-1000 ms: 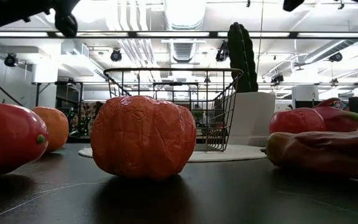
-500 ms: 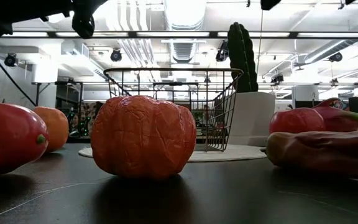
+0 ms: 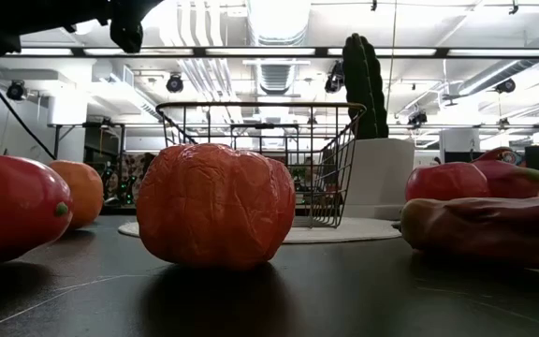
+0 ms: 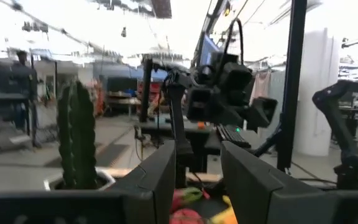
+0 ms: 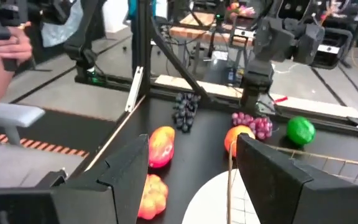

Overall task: Build produce basket
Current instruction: Put the pumpkin into the gold wire basket

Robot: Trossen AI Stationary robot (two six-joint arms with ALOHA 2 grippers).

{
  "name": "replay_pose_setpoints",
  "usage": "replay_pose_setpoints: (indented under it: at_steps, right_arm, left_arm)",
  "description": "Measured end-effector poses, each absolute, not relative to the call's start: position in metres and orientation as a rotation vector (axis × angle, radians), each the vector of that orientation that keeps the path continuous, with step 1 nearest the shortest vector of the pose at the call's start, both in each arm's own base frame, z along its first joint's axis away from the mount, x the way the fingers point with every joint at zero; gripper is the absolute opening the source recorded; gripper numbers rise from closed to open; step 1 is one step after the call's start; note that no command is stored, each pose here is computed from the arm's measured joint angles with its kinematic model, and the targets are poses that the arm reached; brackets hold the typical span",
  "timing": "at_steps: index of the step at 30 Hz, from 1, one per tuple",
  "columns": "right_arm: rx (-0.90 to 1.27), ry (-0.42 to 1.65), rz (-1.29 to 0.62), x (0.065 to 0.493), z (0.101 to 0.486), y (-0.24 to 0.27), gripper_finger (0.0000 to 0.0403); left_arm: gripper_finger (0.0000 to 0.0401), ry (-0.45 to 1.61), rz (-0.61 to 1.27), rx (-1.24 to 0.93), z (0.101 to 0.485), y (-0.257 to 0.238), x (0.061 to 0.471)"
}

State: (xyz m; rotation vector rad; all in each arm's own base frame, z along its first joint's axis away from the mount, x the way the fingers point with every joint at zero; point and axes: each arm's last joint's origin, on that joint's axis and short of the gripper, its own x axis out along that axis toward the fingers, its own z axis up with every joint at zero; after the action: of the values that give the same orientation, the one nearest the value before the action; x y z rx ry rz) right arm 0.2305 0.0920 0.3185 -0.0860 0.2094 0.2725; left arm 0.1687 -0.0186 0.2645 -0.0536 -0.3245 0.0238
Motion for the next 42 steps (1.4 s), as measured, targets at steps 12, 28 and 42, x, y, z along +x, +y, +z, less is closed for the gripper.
replay_pose_setpoints:
  at_steps: [12,28,42]
  right_arm:
    - [-0.107,0.483,0.241,0.273,0.307,0.139,0.0226]
    - [-0.102,0.730,0.166,0.313,0.286,0.169,0.0226]
    - [-0.017,0.820,0.104,0.344,0.260,0.187,0.0332]
  left_arm:
    - [0.0112,-0.325,0.027,-0.035,0.263,-0.019,0.170]
    - [0.0112,-0.316,0.027,-0.034,0.262,-0.019,0.172]
    - [0.0112,-0.337,0.035,0.011,0.264,-0.019,0.171]
